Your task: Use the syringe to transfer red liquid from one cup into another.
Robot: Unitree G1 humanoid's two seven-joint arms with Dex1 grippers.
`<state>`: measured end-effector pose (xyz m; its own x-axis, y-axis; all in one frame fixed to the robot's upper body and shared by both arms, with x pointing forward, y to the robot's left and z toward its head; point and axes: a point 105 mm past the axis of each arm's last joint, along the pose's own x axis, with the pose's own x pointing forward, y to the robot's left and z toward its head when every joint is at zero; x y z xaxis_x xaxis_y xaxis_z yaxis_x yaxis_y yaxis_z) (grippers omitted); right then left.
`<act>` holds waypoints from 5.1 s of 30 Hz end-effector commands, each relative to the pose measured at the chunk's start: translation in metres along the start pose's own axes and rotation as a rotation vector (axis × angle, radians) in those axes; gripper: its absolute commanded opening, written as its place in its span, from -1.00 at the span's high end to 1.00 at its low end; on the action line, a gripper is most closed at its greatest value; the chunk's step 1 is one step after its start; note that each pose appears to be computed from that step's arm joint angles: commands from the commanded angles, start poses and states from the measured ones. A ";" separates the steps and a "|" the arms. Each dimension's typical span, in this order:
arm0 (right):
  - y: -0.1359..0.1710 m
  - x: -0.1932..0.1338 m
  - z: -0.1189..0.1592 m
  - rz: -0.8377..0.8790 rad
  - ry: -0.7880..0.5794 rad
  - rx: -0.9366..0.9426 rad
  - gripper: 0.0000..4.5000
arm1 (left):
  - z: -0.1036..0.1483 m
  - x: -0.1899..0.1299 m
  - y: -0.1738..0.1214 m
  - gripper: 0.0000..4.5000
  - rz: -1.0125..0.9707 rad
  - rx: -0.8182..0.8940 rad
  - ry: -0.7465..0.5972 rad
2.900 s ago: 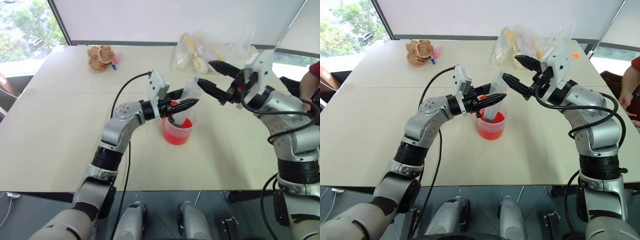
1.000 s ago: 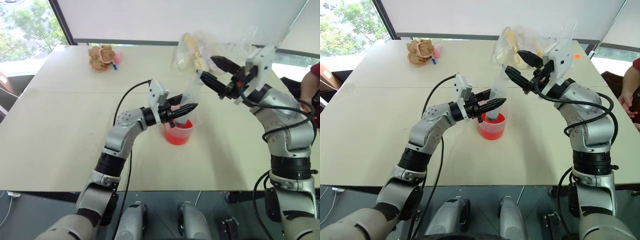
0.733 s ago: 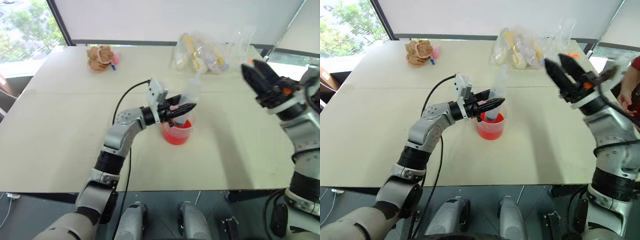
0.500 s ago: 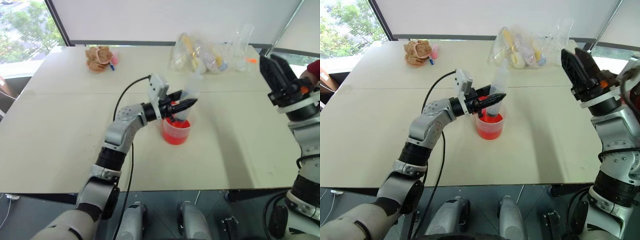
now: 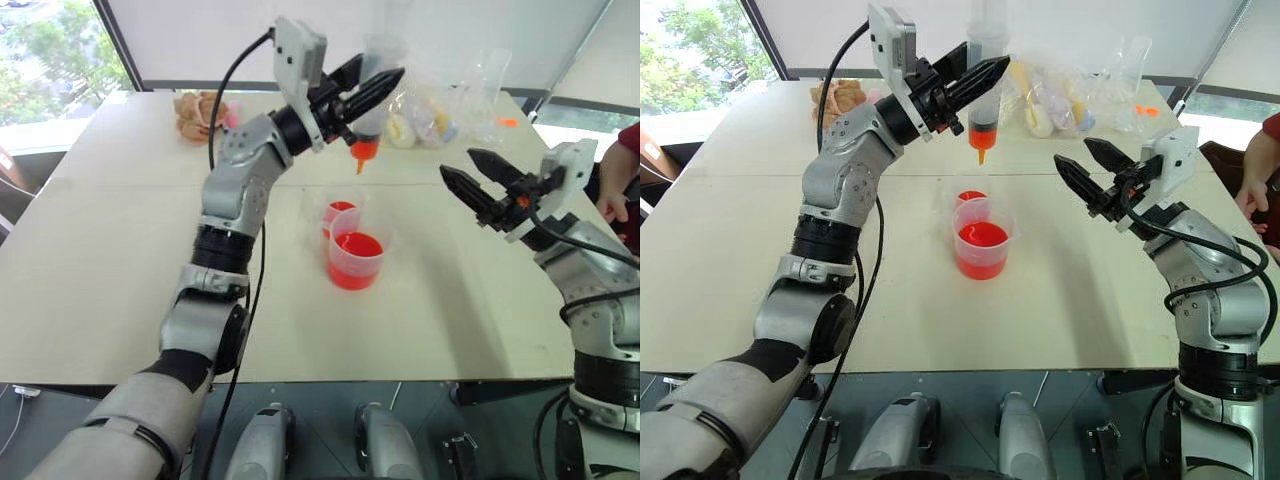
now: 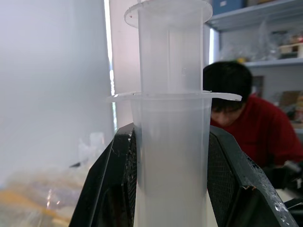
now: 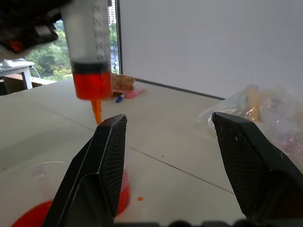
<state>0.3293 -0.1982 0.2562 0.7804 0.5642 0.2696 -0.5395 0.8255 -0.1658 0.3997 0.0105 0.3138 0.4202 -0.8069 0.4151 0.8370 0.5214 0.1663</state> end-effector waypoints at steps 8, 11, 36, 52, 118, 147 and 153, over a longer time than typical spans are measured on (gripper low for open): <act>-0.010 0.031 0.051 -0.030 -0.176 -0.171 -0.31 | -0.030 -0.001 0.004 0.38 -0.003 0.015 0.044; -0.009 0.052 0.064 0.011 -0.221 -0.199 -0.31 | -0.033 -0.002 0.001 0.38 -0.023 0.011 0.049; 0.033 0.115 0.050 0.291 -0.240 -0.180 0.06 | -0.050 -0.017 -0.011 0.38 -0.113 0.041 0.111; 0.068 0.120 0.022 0.398 -0.189 -0.116 1.00 | -0.025 -0.011 -0.002 0.38 -0.054 0.042 0.023; 0.076 -0.008 0.053 0.463 0.045 0.067 -0.73 | 0.023 -0.070 0.065 0.38 0.422 -0.431 0.699; 0.152 -0.020 -0.035 0.789 0.333 0.133 -0.77 | -0.101 -0.184 0.032 -0.98 0.588 -0.631 1.054; 0.134 -0.027 -0.039 0.695 0.360 0.134 -0.77 | -0.040 -0.162 0.059 -0.98 0.596 -0.231 0.662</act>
<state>0.2475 -0.0957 0.1766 0.2556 0.9442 -0.2079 -0.9658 0.2591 -0.0109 0.3960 0.1567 0.1733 0.7930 -0.4395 -0.4218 0.3950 0.8981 -0.1933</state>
